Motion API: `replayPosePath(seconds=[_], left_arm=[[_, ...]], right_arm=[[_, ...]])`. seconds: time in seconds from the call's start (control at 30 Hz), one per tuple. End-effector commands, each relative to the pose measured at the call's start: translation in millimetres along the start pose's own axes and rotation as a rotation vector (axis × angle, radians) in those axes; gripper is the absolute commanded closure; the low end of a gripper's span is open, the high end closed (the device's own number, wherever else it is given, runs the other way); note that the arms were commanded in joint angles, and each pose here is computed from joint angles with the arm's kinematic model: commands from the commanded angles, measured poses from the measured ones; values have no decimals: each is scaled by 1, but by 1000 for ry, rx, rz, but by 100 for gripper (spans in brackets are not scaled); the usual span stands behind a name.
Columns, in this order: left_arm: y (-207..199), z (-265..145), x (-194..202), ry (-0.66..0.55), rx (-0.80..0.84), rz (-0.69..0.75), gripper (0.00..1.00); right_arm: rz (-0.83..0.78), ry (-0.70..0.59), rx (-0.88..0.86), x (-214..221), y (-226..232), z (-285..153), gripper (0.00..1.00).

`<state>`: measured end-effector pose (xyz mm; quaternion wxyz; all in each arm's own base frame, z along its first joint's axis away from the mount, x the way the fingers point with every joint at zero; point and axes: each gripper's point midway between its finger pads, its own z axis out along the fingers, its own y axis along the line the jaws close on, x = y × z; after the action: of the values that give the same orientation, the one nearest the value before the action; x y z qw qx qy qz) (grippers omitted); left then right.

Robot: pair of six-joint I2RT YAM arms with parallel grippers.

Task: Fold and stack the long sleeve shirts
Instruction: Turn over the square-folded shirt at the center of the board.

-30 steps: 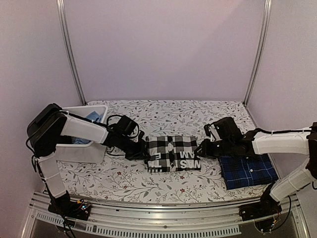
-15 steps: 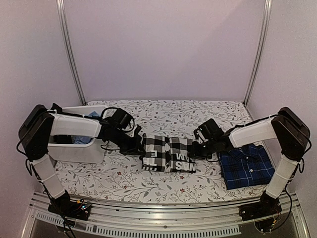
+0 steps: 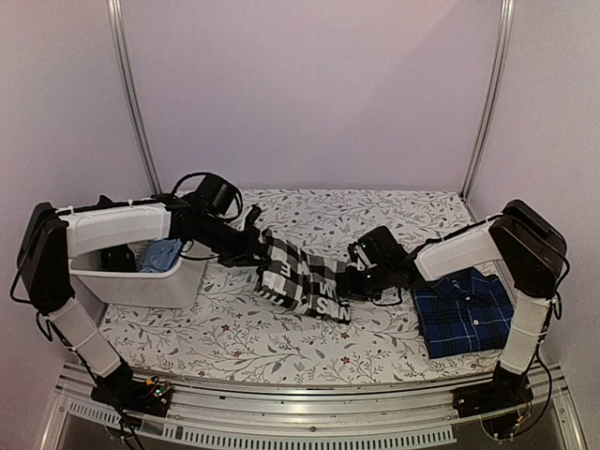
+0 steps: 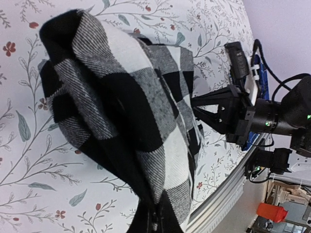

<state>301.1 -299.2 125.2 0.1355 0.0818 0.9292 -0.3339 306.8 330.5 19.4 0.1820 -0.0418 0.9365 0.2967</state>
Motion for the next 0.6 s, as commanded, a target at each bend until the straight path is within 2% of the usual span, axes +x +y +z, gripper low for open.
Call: replayPosePath(seconds=[0.0,0.2,0.57], left_arm=[[-33,-40,-31,-90,73,87,100],[-57,-64,-63,-144,109,159,100],[-82,-59,-86,-164,215,196,100]], right_arm=[[28,36,-70,12,25,25,96],[81,3,-218,0,72,53,96],[116,-4,-470,-24,138,94,95]])
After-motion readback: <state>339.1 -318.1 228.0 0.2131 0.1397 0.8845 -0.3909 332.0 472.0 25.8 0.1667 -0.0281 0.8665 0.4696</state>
